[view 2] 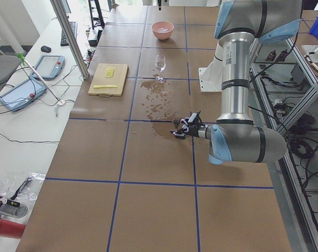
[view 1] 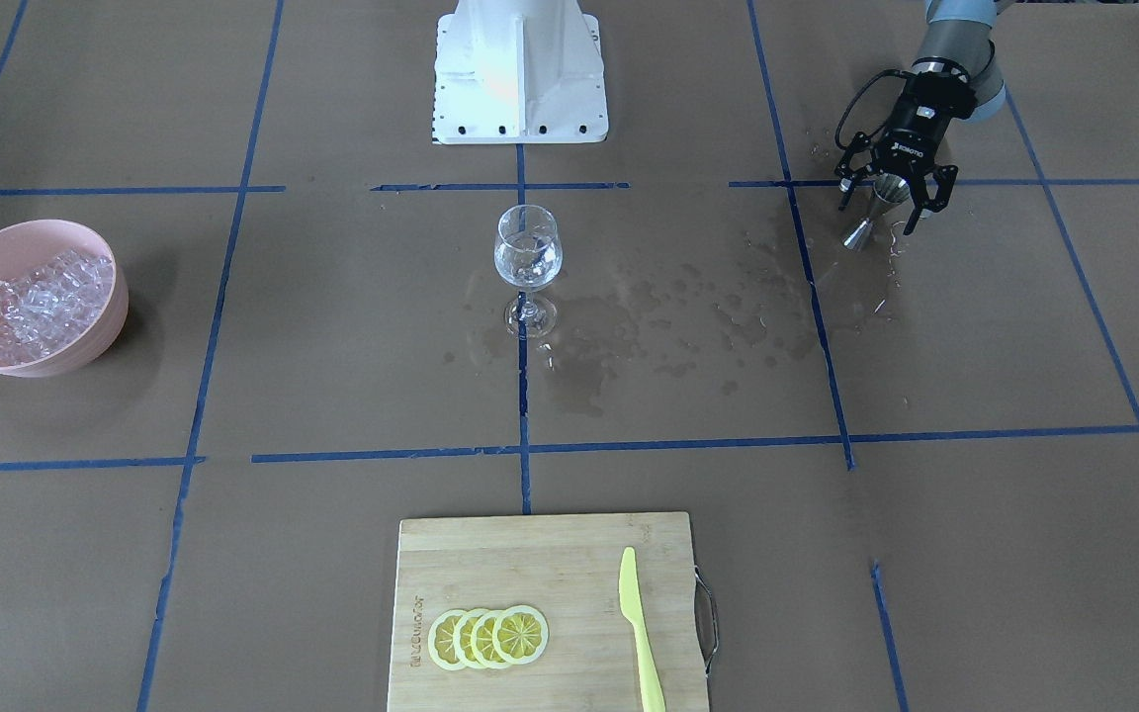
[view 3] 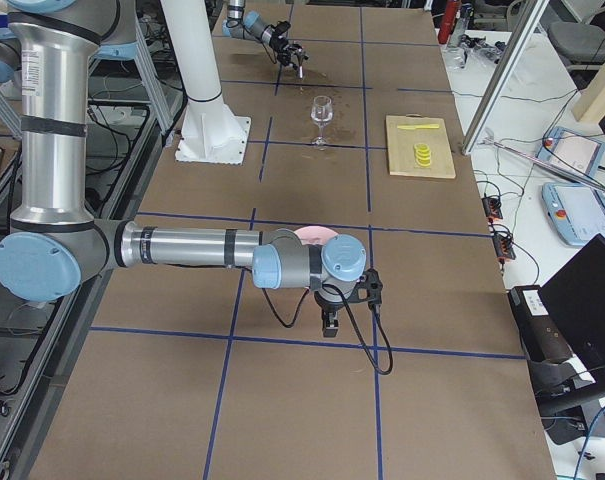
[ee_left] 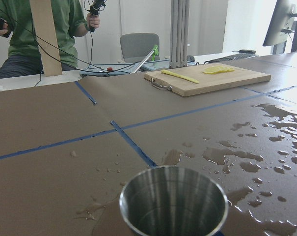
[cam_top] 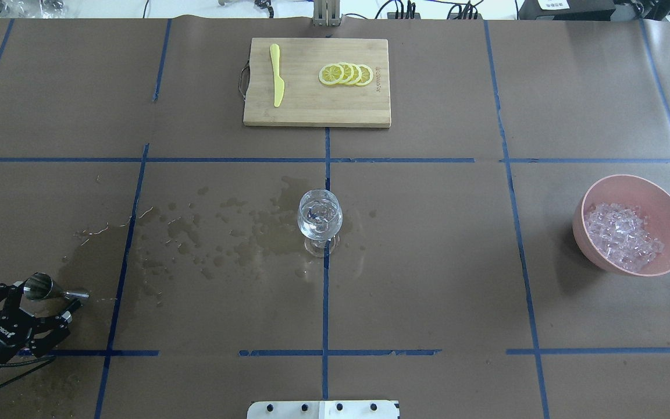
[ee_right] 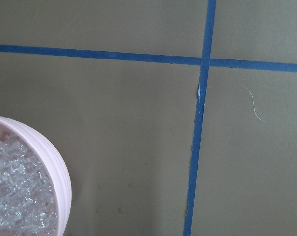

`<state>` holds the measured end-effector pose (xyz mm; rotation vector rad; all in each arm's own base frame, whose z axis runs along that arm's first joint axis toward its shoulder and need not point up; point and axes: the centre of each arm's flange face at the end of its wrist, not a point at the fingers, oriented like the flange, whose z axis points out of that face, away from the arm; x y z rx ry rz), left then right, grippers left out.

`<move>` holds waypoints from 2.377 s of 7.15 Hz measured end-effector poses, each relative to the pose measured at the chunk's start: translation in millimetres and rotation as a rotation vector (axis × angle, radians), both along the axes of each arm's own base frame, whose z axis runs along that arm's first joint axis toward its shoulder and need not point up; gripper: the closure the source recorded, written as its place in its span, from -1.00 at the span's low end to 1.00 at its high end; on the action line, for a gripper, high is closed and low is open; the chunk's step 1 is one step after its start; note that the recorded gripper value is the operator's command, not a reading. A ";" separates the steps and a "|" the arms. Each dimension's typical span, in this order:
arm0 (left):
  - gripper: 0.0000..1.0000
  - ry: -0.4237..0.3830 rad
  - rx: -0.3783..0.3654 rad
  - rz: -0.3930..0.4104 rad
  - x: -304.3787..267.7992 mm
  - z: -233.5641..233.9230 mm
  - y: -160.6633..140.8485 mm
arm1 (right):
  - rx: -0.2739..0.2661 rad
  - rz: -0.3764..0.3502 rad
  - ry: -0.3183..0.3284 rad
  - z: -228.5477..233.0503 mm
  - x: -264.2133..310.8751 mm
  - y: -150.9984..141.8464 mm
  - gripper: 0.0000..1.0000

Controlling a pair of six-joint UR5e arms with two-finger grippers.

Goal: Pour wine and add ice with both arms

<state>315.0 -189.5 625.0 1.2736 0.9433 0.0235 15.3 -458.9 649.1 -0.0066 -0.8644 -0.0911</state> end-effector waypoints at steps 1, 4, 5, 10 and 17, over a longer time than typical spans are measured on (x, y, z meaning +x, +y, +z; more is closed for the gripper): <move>-0.99 -0.035 0.005 0.046 -14.0 7.6 1.2 | 0.000 0.000 0.000 -0.1 0.0 -0.1 -1.00; -0.99 -0.123 0.005 0.236 -48.3 23.9 9.7 | 0.002 0.001 0.000 -1.5 0.0 -0.2 -1.00; -0.99 -0.173 0.001 0.283 -73.5 30.2 10.3 | 0.003 0.001 -0.002 -2.5 -0.1 -0.3 -1.00; -0.99 -0.394 -0.044 0.242 -124.0 36.6 -32.3 | 0.012 0.000 -0.020 -7.9 -1.2 0.1 -1.00; -0.99 -0.705 -0.207 0.173 -155.5 32.5 -182.3 | 0.016 0.002 -0.017 -10.9 -1.2 -1.6 -1.00</move>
